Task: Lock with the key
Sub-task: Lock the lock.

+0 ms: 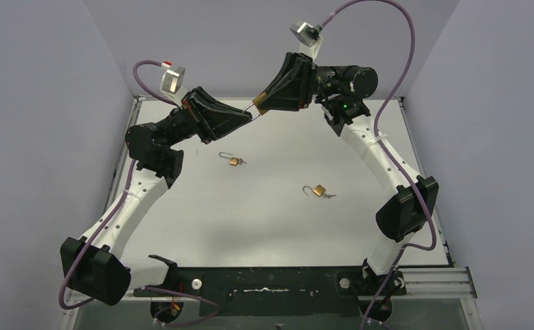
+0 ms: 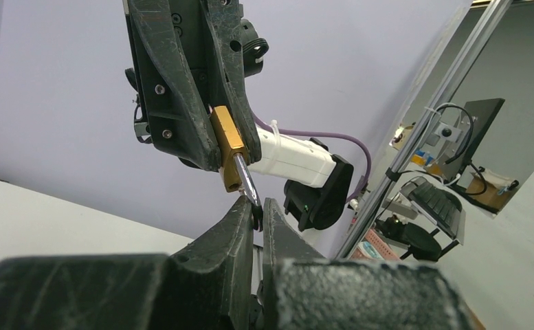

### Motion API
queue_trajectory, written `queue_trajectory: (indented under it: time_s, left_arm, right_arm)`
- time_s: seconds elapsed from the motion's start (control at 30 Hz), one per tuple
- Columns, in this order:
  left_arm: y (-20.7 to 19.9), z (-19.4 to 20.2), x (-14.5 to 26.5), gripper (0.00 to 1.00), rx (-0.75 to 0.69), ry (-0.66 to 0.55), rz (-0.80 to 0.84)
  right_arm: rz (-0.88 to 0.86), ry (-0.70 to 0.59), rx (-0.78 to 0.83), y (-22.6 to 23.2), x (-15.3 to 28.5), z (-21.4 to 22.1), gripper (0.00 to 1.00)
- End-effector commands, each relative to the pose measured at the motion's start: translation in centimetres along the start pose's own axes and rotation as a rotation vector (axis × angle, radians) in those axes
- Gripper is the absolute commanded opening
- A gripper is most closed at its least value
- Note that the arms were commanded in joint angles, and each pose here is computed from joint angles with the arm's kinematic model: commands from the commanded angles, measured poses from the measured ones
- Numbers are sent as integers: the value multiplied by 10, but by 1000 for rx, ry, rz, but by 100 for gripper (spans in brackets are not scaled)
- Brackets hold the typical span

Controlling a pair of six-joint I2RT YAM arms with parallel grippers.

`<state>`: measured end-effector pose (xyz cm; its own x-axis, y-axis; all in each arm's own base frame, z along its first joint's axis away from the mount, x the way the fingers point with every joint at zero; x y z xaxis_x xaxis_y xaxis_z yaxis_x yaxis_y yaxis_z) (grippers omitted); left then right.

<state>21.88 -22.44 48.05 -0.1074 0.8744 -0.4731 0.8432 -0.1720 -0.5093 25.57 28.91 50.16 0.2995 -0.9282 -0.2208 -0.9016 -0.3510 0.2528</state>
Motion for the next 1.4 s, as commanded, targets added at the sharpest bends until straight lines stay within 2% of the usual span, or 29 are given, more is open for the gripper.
queue_trajectory:
  time_s: [0.0,0.47,0.93,1.37]
  left_arm:
    - [-19,-5,-2,0,-75,-7,44]
    - [-15,-6,-9,0,-63,-13,58]
    - [8,-8,-9,0,-154,-18,-94]
    - [-22,-40,-34,0,-107,-120,112]
  right_arm:
    - [-4,-34,61,15,-2,-17,0]
    - [-10,-37,39,8,-13,-8,0]
    - [-63,-25,14,15,-36,6,0]
    - [-37,-11,-29,4,-45,30,0]
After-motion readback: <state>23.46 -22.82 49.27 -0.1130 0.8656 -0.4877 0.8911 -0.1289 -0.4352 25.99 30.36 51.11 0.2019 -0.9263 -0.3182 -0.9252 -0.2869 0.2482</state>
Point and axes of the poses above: each gripper's point midway between its finger pads, its own x axis back along the fingers, its own y axis along the line the jaws close on, z = x × y, the point moved 4 cm from there along x, back along the fingers, and after that the axes turned 7 degrees about x, right-handed, at the moved point
